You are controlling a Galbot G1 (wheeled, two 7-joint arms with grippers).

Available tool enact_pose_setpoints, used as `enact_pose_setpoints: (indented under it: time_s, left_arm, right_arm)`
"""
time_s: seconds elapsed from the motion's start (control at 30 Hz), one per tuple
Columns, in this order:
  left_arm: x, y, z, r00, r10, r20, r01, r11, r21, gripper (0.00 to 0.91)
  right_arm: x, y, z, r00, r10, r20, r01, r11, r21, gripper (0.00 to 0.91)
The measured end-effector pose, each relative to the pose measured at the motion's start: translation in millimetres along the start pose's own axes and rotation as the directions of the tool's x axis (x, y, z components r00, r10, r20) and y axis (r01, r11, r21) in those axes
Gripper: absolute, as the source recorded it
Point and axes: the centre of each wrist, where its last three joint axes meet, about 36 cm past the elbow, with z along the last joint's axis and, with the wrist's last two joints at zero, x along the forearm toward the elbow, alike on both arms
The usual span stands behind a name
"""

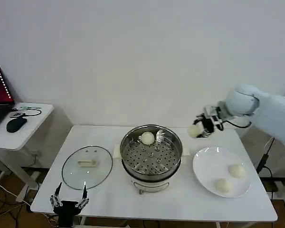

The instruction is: Take steamed baozi put them in steamer then cover it.

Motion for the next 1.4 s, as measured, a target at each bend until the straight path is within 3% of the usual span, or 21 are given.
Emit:
enact_pose_setpoints:
  time_s: [0.27,0.63,1.03,1.4]
  left_arm:
    - [0.3,3.2,-4.3,1.000,-0.021,0.007,0.021,1.000,0.001,0.907]
    - [-1.7,6.2,-7.1,0.999,-0.041,0.015,0.041,0.999,0.005,0.907]
    - [-2.4,8.7,-4.6,0.999,-0.045,0.012,0.045,0.999,0.002,0.907]
    - [-1.0,7.5,-5.3,0.999,-0.049,0.011,0.049,0.999,0.010,0.907]
  right_arm:
    - [-22.7,-18.0,-79.6,0.997,-0.035,0.066,0.036,0.999,-0.015,0.625]
    - [-71.3,-31.8,-159.2,0.993,-0.097,0.061,0.100,0.993,-0.062,0.625]
    - [-120.0,-25.1,-198.1,0.986,-0.162,0.047,0.166,0.983,-0.080,0.625]
    - [-142.0,-18.6,-210.5,0.982,-0.186,0.029,0.188,0.979,-0.075,0.635]
